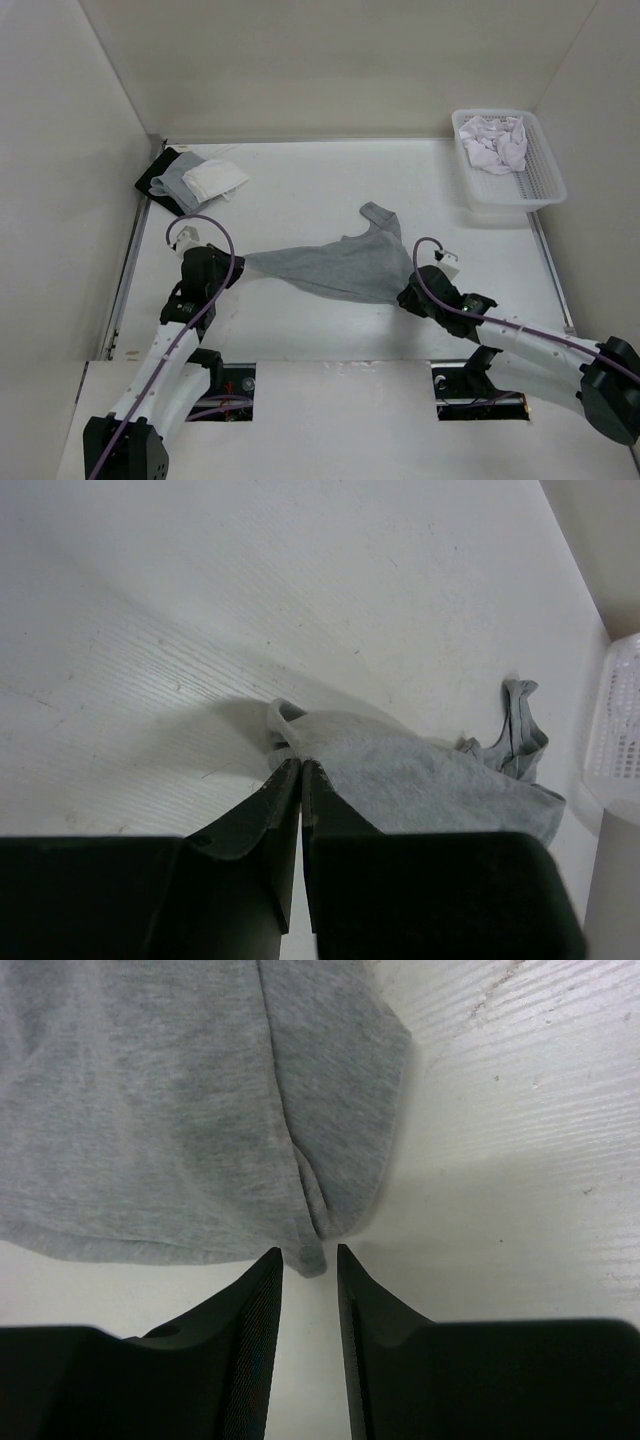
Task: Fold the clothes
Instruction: Flatten the tank top out, then fold the tank top
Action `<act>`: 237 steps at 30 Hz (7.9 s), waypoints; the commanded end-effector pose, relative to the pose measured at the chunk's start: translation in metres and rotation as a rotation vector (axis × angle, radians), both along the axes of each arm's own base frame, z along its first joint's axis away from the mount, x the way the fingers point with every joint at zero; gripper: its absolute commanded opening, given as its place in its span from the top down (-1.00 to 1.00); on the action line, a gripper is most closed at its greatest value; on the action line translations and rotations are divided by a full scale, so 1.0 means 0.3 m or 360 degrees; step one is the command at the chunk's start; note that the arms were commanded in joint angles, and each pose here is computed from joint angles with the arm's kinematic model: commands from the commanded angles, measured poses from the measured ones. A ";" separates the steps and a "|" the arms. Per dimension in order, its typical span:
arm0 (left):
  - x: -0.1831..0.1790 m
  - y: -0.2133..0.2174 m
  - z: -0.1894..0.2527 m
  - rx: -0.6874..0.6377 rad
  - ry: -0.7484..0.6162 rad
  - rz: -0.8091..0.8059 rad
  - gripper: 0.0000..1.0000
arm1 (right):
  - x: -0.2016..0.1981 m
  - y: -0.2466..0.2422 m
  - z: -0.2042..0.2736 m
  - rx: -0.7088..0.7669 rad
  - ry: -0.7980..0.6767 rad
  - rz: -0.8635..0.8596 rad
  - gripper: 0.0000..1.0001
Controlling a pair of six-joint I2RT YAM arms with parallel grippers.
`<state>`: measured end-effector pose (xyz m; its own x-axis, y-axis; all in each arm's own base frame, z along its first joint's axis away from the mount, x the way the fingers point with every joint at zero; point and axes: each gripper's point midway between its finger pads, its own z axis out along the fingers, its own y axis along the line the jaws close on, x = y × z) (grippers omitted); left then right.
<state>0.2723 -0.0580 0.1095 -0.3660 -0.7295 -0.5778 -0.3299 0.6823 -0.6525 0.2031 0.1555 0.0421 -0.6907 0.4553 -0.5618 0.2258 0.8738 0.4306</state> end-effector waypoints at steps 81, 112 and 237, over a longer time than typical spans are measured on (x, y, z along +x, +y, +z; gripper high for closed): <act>0.453 0.232 1.580 0.0119 -0.1472 0.0326 0.95 | 0.608 -0.022 1.969 0.0200 -0.1820 0.0115 1.00; -0.319 0.067 0.350 -0.0145 -0.0376 0.0123 0.99 | -0.415 0.232 0.456 0.0438 -0.0420 0.0827 1.00; -0.139 0.025 0.897 -0.0221 -0.0930 0.0018 0.99 | -0.040 -0.093 1.065 0.0366 -0.1155 0.0200 0.98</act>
